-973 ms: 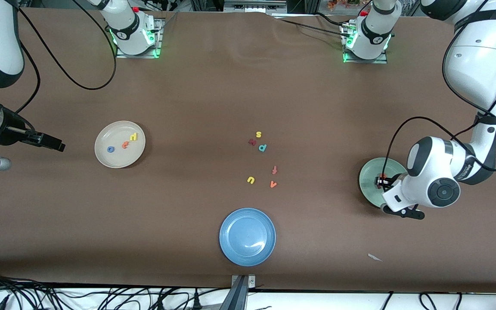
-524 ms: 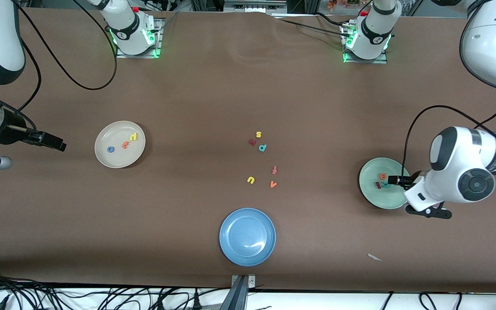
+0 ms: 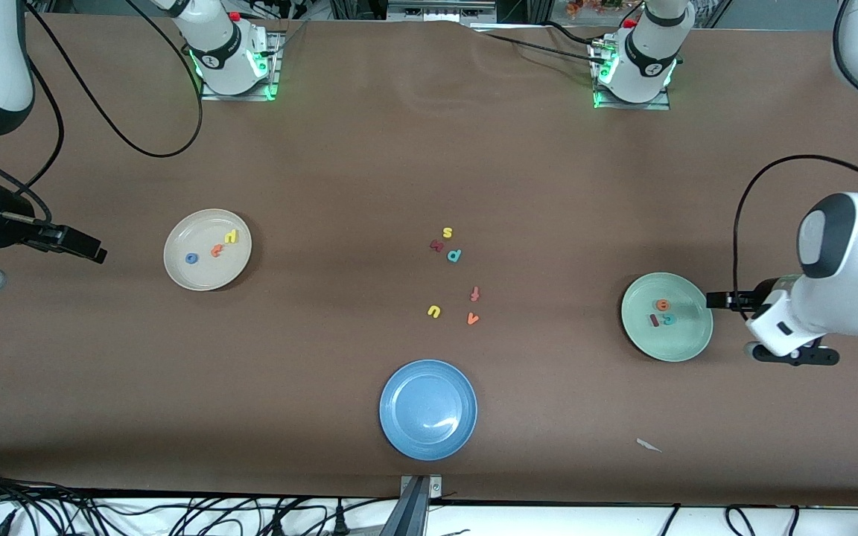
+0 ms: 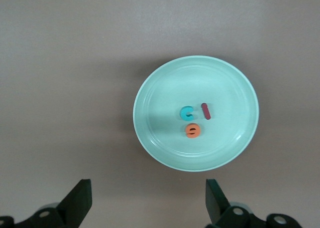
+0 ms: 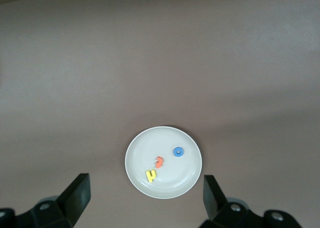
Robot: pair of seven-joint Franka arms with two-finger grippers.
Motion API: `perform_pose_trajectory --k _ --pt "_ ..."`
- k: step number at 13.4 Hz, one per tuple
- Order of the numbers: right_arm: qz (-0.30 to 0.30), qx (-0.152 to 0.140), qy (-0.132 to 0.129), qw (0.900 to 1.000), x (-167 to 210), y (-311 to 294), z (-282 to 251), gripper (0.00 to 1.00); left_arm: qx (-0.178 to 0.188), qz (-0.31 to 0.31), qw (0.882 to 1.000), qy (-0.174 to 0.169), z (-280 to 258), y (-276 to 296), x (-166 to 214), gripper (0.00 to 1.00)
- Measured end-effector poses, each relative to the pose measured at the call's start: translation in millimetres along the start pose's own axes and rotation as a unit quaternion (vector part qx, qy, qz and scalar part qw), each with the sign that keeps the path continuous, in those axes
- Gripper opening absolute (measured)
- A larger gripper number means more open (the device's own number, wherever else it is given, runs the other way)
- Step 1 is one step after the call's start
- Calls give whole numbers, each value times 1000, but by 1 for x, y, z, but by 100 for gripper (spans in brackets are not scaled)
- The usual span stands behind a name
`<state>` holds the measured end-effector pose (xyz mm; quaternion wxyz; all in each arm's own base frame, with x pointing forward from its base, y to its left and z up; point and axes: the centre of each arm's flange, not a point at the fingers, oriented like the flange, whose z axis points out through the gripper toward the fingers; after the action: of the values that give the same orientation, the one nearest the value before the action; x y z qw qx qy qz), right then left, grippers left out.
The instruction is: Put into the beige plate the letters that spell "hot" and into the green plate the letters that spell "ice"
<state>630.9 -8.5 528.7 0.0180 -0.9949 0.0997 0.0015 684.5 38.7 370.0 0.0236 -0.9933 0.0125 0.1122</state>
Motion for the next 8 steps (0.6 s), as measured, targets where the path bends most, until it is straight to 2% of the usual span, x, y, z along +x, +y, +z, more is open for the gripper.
perform_pose_trajectory --k 4,8 --pt "8 -2 -7 1000 0 -11 9 100 -20 14 1000 20 -49 15 -32 100" --pt "8 -3 -12 1000 1 -16 17 100 -5 11 999 42 -93 36 -69 100"
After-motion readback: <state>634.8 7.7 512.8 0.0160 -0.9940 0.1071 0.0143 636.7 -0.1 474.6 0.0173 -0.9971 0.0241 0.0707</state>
